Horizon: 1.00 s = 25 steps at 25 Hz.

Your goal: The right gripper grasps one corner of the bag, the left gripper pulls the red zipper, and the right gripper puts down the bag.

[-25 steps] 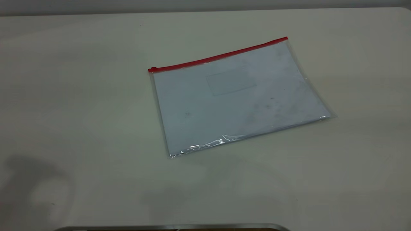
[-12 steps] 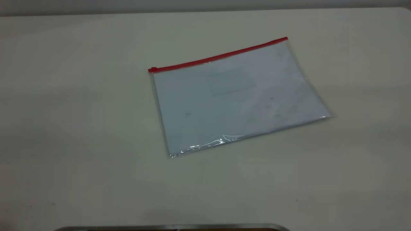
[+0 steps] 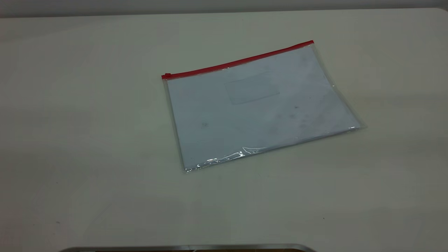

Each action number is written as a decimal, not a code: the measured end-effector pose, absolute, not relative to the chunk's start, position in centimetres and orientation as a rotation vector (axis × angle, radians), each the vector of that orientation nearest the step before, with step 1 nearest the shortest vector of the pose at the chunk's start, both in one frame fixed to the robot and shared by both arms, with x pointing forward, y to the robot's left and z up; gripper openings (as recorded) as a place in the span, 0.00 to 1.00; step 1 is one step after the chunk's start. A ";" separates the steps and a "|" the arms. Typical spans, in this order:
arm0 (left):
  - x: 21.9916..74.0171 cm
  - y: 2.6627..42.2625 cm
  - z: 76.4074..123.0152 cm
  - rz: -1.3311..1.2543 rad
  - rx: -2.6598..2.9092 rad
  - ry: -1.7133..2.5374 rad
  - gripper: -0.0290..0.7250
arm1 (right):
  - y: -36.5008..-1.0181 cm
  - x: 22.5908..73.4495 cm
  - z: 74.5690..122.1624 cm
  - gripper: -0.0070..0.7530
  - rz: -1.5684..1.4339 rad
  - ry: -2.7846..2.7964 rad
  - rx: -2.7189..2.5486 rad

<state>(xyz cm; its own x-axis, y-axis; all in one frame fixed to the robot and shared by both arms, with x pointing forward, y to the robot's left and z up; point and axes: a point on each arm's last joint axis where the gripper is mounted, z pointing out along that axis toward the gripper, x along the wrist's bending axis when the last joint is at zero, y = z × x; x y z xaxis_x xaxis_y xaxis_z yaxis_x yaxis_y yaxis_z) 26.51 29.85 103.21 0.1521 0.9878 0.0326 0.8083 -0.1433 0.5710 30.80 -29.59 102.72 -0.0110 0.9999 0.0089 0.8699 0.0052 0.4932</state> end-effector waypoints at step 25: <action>22.3 30.2 103.3 0.811 1.782 1.582 0.77 | -30.0 23.0 104.2 0.56 0.909 1.559 1.644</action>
<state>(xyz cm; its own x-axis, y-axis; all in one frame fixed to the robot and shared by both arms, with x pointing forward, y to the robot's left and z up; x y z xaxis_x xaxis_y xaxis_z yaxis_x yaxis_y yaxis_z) 22.27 30.22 103.27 0.0969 0.9942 0.0457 0.6177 -0.0961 0.7805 23.01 -30.02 104.19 0.0356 0.9989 0.0313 0.5189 -0.0453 0.8536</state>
